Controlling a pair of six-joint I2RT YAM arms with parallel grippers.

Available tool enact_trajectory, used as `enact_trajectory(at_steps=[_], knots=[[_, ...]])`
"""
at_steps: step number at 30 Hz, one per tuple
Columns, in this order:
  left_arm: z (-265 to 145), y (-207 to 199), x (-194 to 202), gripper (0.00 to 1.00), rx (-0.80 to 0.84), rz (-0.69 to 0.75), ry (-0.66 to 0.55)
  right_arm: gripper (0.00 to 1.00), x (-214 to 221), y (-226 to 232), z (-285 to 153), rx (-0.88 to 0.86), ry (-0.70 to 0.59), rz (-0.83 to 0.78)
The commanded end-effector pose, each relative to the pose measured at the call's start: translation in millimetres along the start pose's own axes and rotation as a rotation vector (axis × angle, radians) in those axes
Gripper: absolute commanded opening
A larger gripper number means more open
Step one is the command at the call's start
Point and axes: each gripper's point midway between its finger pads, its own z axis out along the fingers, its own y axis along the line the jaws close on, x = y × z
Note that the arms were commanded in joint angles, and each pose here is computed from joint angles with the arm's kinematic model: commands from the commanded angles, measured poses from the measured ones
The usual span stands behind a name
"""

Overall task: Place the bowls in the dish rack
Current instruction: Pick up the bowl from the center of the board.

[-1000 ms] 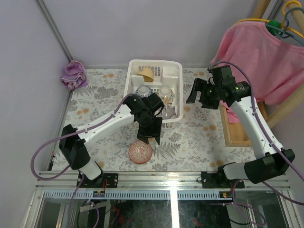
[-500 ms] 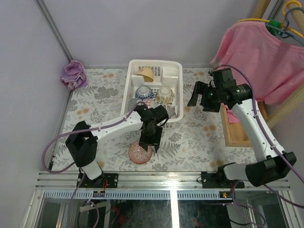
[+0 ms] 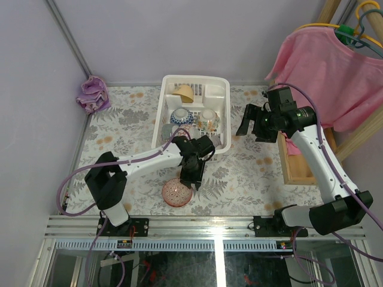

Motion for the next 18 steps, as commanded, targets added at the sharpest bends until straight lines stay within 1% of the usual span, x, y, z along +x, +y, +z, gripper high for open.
enact_trajectory(at_steps=[1,5,10,14,18], knots=[[11.6,15.1,16.6,0.33,-0.068,0.010,0.057,0.91,5.6,5.7,-8.3,-0.045,0.013,-0.018],[5.8,22.9,15.7,0.33,-0.111,0.003,0.031,0.91,6.4,5.8,-6.8,-0.048,0.019,-0.015],[-14.2,32.9,13.8,0.36,-0.159,0.000,-0.020,0.91,7.3,5.4,-5.6,-0.048,0.024,-0.014],[-30.4,34.7,17.4,0.37,-0.163,-0.006,-0.031,0.91,9.4,4.6,-3.9,-0.047,0.031,-0.011],[-56.8,37.9,26.5,0.38,-0.141,-0.026,-0.068,0.91,10.3,4.0,-3.9,-0.044,0.035,-0.009]])
